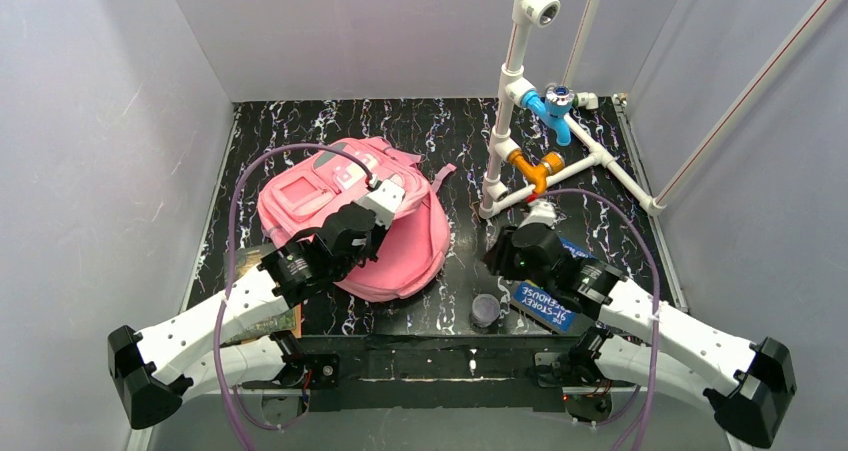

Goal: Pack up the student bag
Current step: Pick up the book from the center of the board.

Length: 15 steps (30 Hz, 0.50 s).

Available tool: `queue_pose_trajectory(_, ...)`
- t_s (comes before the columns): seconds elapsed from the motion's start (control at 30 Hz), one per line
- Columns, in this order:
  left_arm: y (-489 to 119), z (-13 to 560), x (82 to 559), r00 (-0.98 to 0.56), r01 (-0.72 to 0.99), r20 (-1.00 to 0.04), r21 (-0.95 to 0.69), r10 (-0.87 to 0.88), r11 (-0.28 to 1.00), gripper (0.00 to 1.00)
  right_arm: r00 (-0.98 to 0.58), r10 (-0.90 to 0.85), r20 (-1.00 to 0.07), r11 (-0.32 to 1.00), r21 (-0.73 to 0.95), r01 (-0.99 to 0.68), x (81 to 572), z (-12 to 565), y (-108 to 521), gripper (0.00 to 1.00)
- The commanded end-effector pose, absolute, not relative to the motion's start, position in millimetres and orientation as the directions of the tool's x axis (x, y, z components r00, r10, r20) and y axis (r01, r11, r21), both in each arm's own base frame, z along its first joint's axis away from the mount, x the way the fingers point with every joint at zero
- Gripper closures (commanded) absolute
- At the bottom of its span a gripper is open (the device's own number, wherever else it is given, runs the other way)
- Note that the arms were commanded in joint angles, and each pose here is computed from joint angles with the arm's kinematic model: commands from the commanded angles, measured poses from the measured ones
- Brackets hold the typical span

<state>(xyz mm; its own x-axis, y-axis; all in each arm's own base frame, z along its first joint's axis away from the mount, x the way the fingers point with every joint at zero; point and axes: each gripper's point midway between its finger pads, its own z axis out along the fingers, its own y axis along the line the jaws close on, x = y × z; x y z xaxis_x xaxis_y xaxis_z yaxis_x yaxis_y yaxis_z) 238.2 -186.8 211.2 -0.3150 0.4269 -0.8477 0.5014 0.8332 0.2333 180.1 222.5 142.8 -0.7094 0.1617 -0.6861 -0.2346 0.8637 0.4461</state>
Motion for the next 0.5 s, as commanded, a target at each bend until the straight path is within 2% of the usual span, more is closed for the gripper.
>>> queue_pose_trajectory(0.0,-179,215,241,-0.337,0.451,-0.861,0.208,0.381,0.868,1.00,-0.724,0.281,-0.630,0.946,0.308,0.100,190,99,135,0.55)
queue_pose_trajectory(0.1,-180,210,241,-0.361,0.450,-0.847,0.208,0.390,0.868,1.00,-0.706,0.365,-0.607,0.928,0.296,0.225,191,87,106,0.54)
queue_pose_trajectory(0.2,-181,205,239,-0.392,0.455,-0.830,0.199,0.396,0.868,1.00,-0.647,0.437,-0.625,0.900,0.304,0.313,199,92,85,0.49)
queue_pose_trajectory(0.3,-181,201,235,-0.409,0.465,-0.823,0.184,0.395,0.866,1.00,-0.630,0.463,-0.624,0.886,0.340,0.315,208,100,83,0.48)
queue_pose_trajectory(0.37,-182,199,232,-0.416,0.472,-0.822,0.170,0.388,0.865,1.00,-0.623,0.473,-0.622,0.881,0.329,0.341,209,98,78,0.43)
queue_pose_trajectory(0.47,-186,201,226,-0.429,0.491,-0.825,0.129,0.368,0.861,0.94,-0.614,0.524,-0.591,0.851,0.325,0.413,208,87,66,0.38)
